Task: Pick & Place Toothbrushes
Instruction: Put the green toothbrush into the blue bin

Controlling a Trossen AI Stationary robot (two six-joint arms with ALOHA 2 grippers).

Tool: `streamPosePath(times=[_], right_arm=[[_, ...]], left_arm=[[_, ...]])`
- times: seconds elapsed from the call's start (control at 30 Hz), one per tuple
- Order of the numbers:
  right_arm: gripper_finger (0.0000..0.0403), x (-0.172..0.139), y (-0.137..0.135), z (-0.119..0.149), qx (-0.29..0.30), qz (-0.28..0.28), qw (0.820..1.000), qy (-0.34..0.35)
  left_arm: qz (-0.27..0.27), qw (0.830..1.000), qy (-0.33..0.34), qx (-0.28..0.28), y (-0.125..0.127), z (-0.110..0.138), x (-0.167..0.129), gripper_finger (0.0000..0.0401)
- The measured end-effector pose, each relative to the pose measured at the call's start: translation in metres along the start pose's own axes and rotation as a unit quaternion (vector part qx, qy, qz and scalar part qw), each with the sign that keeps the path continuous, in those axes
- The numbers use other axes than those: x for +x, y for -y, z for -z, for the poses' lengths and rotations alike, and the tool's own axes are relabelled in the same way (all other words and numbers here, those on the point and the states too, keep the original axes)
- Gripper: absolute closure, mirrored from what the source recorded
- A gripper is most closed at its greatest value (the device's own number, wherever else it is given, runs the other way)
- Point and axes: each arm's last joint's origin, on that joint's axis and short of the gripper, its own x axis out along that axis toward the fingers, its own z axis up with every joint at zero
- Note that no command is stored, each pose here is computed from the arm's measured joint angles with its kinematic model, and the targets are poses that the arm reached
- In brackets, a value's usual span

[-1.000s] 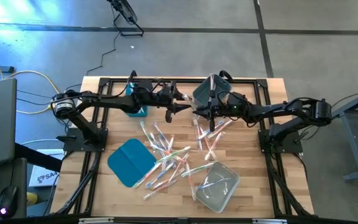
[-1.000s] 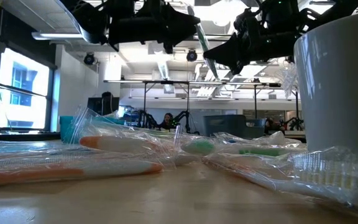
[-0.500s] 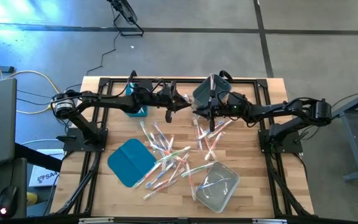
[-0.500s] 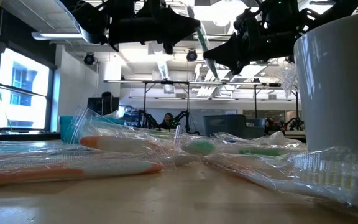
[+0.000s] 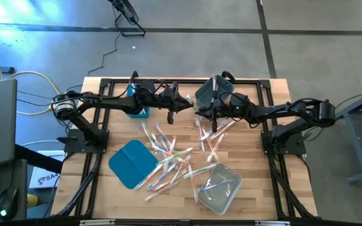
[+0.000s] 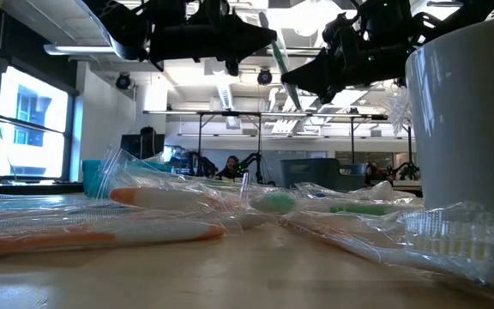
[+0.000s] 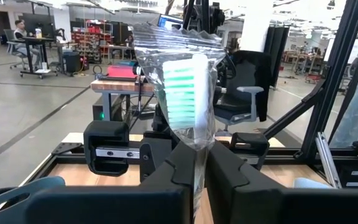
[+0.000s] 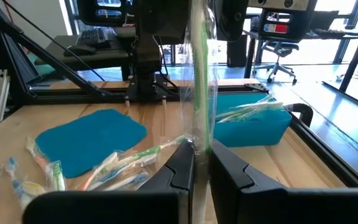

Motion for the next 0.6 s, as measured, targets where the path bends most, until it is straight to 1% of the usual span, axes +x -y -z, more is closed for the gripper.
streamPosePath(times=[0.13, 0.23, 0.4, 0.6], right_arm=[[0.038, 0.0, 0.0, 0.0, 0.0, 0.0, 1.0, 0.0], [0.0367, 0.0, 0.0, 0.0, 0.0, 0.0, 1.0, 0.0], [0.0321, 0.0, 0.0006, 0.0001, 0.002, 0.012, 1.0, -0.001], [0.025, 0.001, -0.0038, 0.0007, 0.003, 0.004, 1.0, -0.004]], left_arm=[[0.0, 1.0, 0.0, 0.0, 0.0, 0.0, 0.0, 0.0384], [0.0, 1.0, 0.0, 0.0, 0.0, 0.0, 0.0, 0.0383], [-0.001, 1.0, -0.002, -0.001, -0.0002, 0.0003, -0.0001, 0.0383], [0.002, 1.0, -0.014, -0.006, -0.0005, 0.0028, -0.0003, 0.0382]])
